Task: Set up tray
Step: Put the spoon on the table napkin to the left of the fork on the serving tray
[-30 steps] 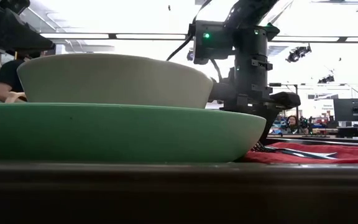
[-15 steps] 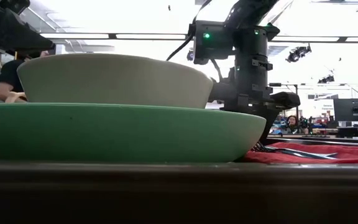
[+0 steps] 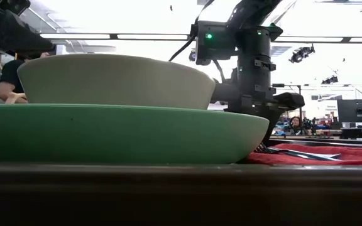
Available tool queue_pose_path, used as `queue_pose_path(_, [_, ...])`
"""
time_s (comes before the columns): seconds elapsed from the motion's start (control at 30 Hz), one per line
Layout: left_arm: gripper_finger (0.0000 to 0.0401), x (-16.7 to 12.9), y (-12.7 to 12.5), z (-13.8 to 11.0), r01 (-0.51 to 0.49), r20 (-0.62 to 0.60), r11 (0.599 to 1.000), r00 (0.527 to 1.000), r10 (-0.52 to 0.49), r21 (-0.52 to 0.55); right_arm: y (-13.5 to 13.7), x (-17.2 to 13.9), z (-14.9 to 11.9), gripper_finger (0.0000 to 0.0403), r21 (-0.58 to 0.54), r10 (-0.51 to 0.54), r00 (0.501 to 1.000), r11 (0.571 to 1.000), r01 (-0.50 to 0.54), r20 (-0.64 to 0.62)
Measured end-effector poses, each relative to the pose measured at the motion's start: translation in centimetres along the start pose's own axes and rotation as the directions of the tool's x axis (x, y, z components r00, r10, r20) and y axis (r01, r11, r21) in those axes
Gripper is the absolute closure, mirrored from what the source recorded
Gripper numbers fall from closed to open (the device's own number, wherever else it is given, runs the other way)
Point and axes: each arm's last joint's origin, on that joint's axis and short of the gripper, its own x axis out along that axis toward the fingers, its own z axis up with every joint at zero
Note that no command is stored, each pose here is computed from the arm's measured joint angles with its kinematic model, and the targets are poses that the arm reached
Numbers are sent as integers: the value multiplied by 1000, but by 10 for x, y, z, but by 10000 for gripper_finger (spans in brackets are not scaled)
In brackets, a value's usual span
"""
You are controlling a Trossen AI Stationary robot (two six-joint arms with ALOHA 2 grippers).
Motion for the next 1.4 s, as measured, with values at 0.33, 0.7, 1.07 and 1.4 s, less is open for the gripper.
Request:
queue_pose_path(0.33, [332, 0, 0, -1, -1, -9, 1000, 1000, 1, 6, 0, -2, 0, 395, 17, 0, 1000, 1000, 0, 1])
queue_pose_path(0.7, [332, 0, 0, -1, -1, -10, 1000, 1000, 1, 7, -7, -2, 3, 400, 45, -46, 999, 998, 47, -28])
queue_pose_path(1.07, [332, 0, 0, -1, -2, -12, 1000, 1000, 2, 8, -13, -1, 5, 402, 65, -60, 991, 996, 68, -123])
queue_pose_path(1.4, [332, 0, 0, -1, -2, -12, 1000, 1000, 2, 7, -16, -2, 9, 402, 57, -46, 984, 997, 56, -170])
